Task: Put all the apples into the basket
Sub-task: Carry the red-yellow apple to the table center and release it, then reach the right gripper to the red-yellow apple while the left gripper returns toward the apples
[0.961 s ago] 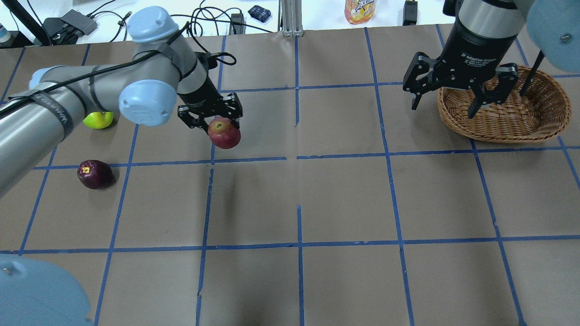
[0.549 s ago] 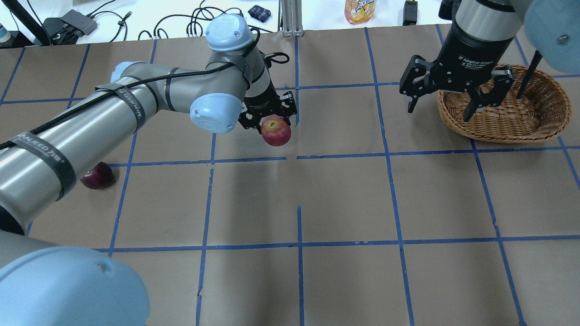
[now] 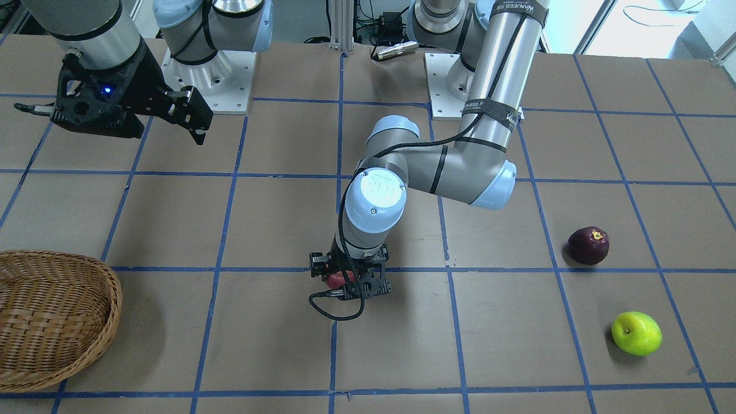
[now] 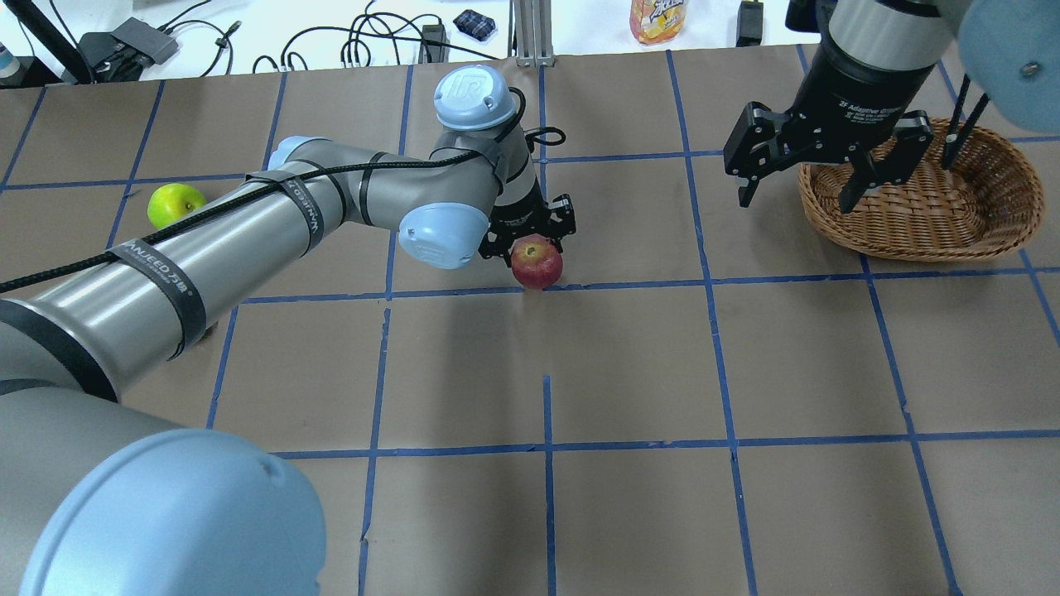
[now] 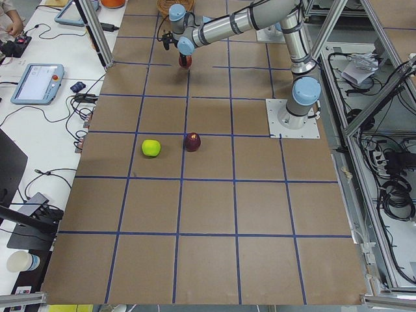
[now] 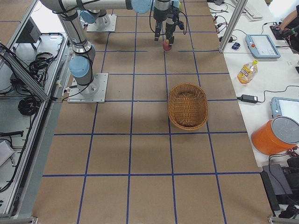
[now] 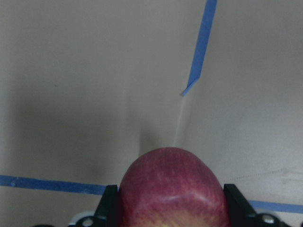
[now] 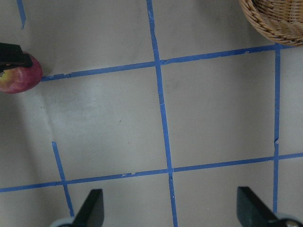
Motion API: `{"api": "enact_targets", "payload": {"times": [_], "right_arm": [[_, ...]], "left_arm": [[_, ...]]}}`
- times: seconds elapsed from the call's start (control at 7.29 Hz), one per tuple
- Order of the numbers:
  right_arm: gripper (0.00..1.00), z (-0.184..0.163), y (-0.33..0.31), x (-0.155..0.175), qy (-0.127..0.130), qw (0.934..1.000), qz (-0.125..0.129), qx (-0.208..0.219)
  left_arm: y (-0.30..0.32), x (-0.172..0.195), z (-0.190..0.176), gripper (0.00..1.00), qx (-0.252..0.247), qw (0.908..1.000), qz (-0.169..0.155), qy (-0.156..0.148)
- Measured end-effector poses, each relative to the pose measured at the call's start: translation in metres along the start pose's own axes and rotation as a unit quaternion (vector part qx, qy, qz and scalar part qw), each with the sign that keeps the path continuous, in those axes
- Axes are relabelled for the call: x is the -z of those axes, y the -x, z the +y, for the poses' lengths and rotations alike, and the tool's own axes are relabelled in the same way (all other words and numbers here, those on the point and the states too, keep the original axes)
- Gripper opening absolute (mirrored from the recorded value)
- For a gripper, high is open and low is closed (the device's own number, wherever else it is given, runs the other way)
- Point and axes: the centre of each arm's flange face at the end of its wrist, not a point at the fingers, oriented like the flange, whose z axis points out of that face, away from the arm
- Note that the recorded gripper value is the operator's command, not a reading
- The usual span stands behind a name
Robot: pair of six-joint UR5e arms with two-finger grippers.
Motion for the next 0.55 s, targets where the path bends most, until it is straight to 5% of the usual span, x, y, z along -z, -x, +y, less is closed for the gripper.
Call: {"api": "enact_targets", "payload": {"times": [0.27, 0.55], "right_arm": [[1.00, -0.014, -0.002, -0.019, 0.002, 1.0000, -0.002, -0.005], [1.00, -0.054, 0.006, -0.047, -0.032, 0.9994, -0.007, -0.015]], "left_arm": [[-0.004, 0.004, 0.000, 1.00, -0.003, 1.0000, 0.005, -0.006], [0.015, 0.074, -0.027, 1.00, -0.006, 0.9987, 0.024, -0.044]]}}
